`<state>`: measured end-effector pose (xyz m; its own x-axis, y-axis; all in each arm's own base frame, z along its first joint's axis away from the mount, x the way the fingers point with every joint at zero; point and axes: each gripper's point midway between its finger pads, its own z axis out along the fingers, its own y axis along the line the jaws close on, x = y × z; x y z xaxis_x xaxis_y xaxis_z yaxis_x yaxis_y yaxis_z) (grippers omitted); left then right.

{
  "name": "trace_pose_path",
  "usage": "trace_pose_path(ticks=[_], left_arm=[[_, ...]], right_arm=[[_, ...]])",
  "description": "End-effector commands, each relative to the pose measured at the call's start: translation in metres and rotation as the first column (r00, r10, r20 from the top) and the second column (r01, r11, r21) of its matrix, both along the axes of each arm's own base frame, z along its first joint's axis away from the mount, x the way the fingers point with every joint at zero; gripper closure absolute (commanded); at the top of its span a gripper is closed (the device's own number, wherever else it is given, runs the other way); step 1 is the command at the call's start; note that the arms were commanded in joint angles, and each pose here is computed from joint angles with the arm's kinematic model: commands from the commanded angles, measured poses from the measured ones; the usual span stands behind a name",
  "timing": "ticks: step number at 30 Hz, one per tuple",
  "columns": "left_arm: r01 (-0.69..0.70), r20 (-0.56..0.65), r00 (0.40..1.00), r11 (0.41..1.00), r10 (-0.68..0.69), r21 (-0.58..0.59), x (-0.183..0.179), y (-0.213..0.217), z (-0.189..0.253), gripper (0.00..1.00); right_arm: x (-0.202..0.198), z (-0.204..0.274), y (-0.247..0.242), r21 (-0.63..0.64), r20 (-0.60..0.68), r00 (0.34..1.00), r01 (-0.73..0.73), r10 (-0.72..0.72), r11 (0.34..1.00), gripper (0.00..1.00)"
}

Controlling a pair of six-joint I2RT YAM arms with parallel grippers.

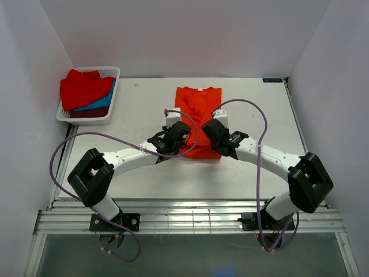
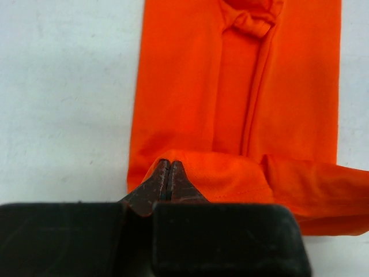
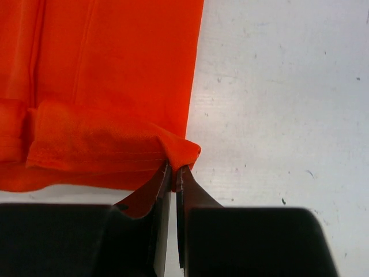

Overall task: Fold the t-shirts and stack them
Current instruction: Fold the tshirt

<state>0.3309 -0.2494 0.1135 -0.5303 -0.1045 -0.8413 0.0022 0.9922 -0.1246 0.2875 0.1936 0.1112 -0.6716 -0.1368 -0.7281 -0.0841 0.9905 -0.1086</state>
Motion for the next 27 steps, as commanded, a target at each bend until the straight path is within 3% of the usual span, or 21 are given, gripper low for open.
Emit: trace_pose_path(ticks=[1,10,27], left_arm=[[0.058,0.052,0.997,0.998,-0.056,-0.023,0.033,-0.019,0.018,1.00],[0.054,0.053,0.997,0.998,-0.053,-0.012,0.092,-0.015,0.016,1.00],[0.070,0.065,0.996,0.996,-0.066,-0.063,0.159,-0.011,0.005,1.00]], right_arm=[[0.047,0.025,0.021,0.024,0.090,0.993,-0.079,0.077,0.997,0.92],[0.112,0.019,0.030,-0.005,0.083,0.992,-0.099,0.100,0.995,0.92],[0.162,-0.003,0.021,-0.011,0.038,0.995,-0.092,0.092,0.996,0.92]])
